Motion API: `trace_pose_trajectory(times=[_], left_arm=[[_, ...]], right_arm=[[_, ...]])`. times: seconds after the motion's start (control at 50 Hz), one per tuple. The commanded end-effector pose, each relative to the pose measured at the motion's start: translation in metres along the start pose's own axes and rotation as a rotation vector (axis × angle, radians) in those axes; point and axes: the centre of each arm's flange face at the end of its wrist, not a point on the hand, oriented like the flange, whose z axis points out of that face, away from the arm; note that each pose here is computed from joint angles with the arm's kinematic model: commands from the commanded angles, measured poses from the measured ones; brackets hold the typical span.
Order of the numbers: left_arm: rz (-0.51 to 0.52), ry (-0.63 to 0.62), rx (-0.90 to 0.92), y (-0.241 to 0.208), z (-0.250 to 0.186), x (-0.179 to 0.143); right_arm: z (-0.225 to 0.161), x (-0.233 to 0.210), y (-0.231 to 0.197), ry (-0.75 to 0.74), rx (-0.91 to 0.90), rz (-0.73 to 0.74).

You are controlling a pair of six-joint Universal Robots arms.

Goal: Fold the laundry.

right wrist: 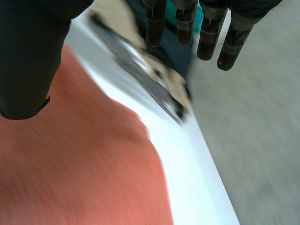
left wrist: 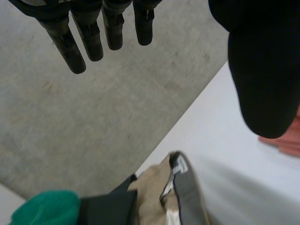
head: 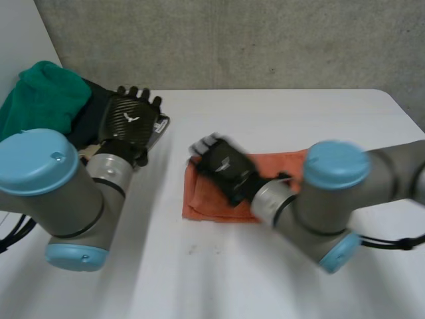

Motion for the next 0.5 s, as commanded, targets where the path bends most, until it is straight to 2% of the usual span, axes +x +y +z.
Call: trace_pose_trajectory(times=[0.02,0.04,0.1,0.18,0.24,0.42,0.5], left_arm=[[-0.011,0.069,0.073,-0.021,0.002,0.033],[-0.012,0.077,0.078,-0.023,0.001,0.036],[-0.012,0.121,0.086,-0.024,-0.003,0.055],[-0.01,0.15,0.083,-0.022,-0.007,0.067],[-0.008,0.156,0.076,-0.019,-0.007,0.069],[-0.004,0.156,0.055,-0.016,-0.012,0.067],[-0.007,0.142,0.066,-0.022,-0.016,0.058]], right_arm=[[-0.051,0.082,0.03,0.273,-0.17,0.423],[-0.065,0.089,0.043,0.302,-0.226,0.47],[-0.084,0.097,0.073,0.335,-0.336,0.492],[-0.109,0.101,0.115,0.351,-0.491,0.405],[-0.112,0.088,0.143,0.293,-0.574,0.364],[-0.103,0.099,0.149,0.333,-0.563,0.336],[-0.092,0.12,0.123,0.407,-0.49,0.286]])
